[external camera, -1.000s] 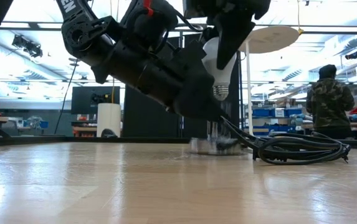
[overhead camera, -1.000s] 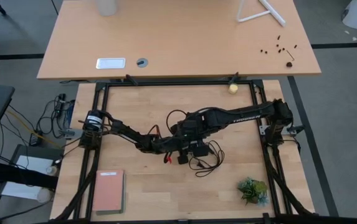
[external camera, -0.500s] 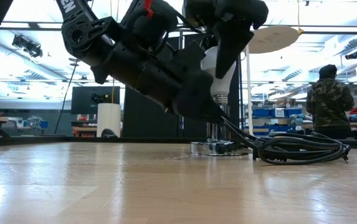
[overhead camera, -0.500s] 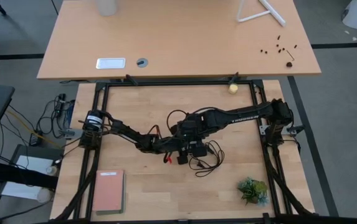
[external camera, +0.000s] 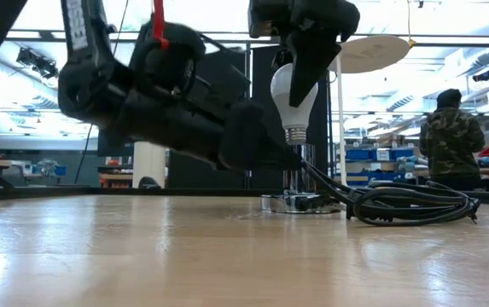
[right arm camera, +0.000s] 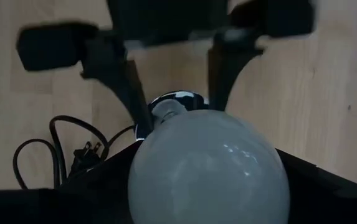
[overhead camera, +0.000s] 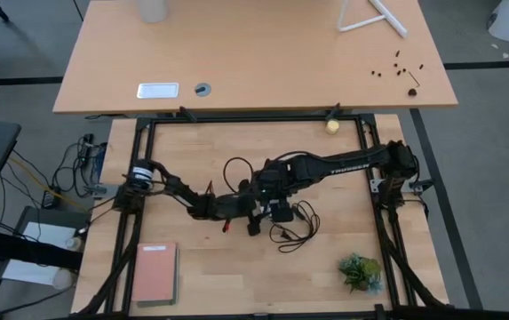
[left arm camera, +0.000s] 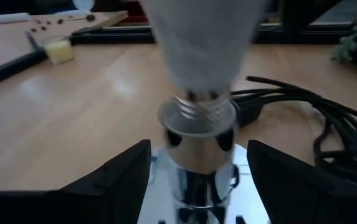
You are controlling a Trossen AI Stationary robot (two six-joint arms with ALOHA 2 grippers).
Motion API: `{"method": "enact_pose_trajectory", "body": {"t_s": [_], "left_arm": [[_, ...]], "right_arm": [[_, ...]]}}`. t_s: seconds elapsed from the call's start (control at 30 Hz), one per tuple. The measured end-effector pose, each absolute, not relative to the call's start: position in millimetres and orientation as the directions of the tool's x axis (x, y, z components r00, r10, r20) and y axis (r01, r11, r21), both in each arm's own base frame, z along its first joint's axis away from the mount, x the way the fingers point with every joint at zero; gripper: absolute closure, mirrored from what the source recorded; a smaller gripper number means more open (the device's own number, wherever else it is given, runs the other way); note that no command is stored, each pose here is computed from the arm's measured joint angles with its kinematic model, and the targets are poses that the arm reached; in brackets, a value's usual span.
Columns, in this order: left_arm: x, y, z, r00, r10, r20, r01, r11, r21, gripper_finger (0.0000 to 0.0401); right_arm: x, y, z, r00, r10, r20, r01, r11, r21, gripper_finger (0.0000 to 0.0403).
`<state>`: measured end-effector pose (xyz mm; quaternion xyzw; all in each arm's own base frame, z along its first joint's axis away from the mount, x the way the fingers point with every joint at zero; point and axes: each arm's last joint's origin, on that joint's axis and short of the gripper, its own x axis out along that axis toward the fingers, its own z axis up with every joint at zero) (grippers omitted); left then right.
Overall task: Screw lightbulb
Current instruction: Insert the white lightbulb into the silver lamp
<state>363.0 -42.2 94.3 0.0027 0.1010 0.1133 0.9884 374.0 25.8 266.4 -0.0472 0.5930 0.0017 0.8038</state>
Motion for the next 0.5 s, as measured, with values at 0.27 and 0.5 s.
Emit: {"method": "enact_pose_trajectory", "body": {"t_s": [0.27,0.5], "left_arm": [[367.0,-41.9,77.9,0.958,0.261,-0.123,-0.26,0.965,0.019,0.0132],[371.7,-41.4,78.3,0.957,0.264,-0.122,-0.262,0.965,0.031,0.0132]], "right_arm": [[363.0,24.9,256.7,0.324,-0.058,-0.944,-0.038,0.997,-0.075,0.0115],[344.3,23.4,248.5,0.454,-0.051,-0.89,0.035,0.999,-0.039,0.0115]]}}
